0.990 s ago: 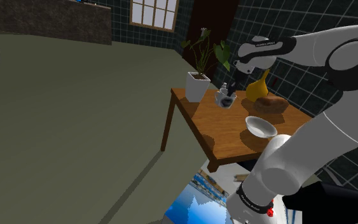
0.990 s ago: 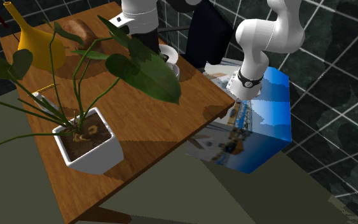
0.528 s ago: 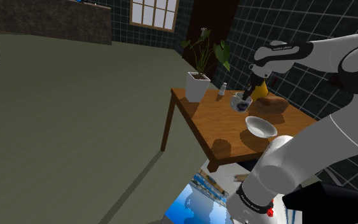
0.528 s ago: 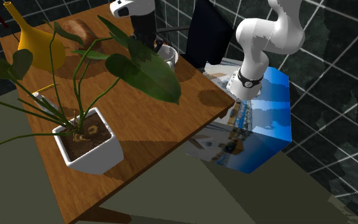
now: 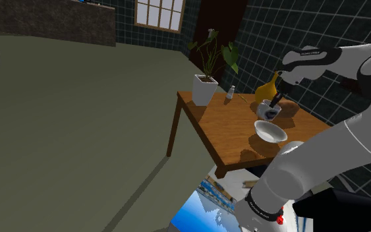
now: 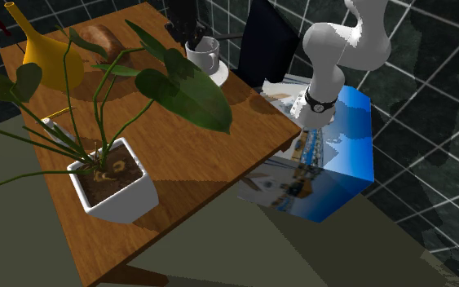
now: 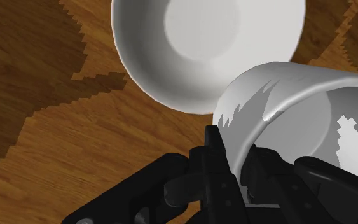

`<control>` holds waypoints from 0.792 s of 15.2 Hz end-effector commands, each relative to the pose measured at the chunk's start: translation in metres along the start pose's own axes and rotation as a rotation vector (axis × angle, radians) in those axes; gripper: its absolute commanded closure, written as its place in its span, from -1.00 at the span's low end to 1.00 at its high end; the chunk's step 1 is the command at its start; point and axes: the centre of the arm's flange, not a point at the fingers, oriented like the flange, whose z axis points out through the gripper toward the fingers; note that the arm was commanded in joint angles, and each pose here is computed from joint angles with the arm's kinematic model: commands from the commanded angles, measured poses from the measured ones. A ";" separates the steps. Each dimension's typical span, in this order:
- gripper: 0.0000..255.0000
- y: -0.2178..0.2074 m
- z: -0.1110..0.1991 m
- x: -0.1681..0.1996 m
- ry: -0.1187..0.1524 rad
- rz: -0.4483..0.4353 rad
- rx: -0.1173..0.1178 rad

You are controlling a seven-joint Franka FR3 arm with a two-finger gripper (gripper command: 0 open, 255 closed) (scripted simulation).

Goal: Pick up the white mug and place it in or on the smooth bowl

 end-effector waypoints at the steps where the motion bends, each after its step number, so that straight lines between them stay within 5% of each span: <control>1: 1.00 0.012 -0.006 -0.023 0.000 -0.002 0.000; 3: 1.00 0.027 -0.011 -0.049 0.000 -0.002 0.000; 12: 1.00 0.031 0.036 -0.053 0.000 -0.002 0.000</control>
